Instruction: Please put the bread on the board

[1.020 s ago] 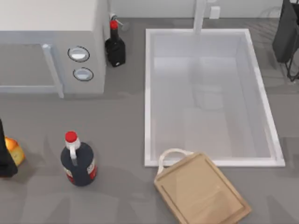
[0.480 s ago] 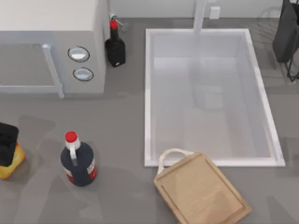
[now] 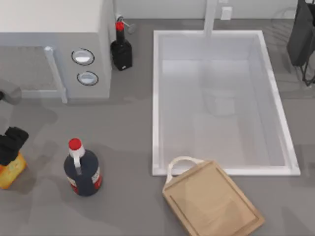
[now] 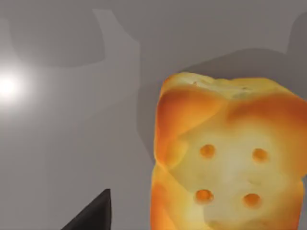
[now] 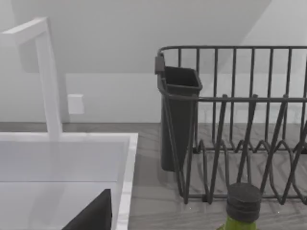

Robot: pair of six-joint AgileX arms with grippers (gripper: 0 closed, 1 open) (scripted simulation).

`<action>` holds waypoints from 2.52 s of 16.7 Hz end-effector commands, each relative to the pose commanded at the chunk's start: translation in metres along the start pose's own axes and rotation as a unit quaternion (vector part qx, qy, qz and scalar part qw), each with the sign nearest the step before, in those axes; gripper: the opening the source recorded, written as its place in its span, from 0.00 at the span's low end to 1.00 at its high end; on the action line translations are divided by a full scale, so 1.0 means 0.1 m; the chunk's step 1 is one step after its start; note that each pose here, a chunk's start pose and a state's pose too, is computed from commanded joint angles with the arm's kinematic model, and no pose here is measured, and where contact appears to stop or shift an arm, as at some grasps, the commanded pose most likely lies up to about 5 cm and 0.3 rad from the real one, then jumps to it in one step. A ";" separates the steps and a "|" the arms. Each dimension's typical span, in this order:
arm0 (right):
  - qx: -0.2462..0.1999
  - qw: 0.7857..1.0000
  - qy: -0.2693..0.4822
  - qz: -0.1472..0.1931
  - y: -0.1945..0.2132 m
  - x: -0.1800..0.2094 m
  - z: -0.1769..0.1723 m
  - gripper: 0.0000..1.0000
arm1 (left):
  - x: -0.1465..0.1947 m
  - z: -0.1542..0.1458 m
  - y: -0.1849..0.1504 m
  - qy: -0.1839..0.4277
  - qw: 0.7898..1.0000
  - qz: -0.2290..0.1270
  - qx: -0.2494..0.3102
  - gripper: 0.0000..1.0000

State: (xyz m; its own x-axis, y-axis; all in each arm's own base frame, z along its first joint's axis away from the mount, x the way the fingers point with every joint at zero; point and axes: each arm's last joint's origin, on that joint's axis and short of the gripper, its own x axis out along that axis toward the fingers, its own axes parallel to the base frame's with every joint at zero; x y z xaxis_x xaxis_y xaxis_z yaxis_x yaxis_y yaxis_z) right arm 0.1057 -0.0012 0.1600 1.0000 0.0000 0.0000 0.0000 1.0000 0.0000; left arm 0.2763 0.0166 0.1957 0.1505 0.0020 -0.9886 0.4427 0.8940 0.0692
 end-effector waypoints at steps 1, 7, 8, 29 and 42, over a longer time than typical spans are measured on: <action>0.000 1.000 0.000 0.000 0.00 0.00 0.00 1.00 | 0.04 0.06 0.05 0.020 1.000 -0.011 0.009 1.00; 0.000 1.000 0.000 0.000 0.00 0.00 0.00 1.00 | 0.14 0.16 0.13 0.066 0.997 -0.037 0.030 1.00; 0.000 1.000 0.000 0.000 0.00 0.00 0.00 1.00 | 0.14 0.16 0.13 0.066 0.997 -0.037 0.030 1.00; 0.000 1.000 0.000 0.000 0.00 0.00 0.00 1.00 | 0.84 0.07 0.08 0.066 0.997 -0.037 0.030 0.55; 0.000 1.000 0.000 0.000 0.00 0.00 0.00 1.00 | 0.84 0.07 0.08 0.066 0.997 -0.037 0.030 0.00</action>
State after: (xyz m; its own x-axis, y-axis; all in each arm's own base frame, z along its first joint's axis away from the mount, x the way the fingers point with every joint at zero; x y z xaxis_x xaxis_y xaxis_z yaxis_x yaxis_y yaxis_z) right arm 0.1057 -0.0012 0.1600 1.0000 0.0000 0.0000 0.0000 1.0000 0.0000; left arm 0.2987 0.0209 0.1145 -0.0002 -0.0006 -1.0000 0.5002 0.8659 -0.0006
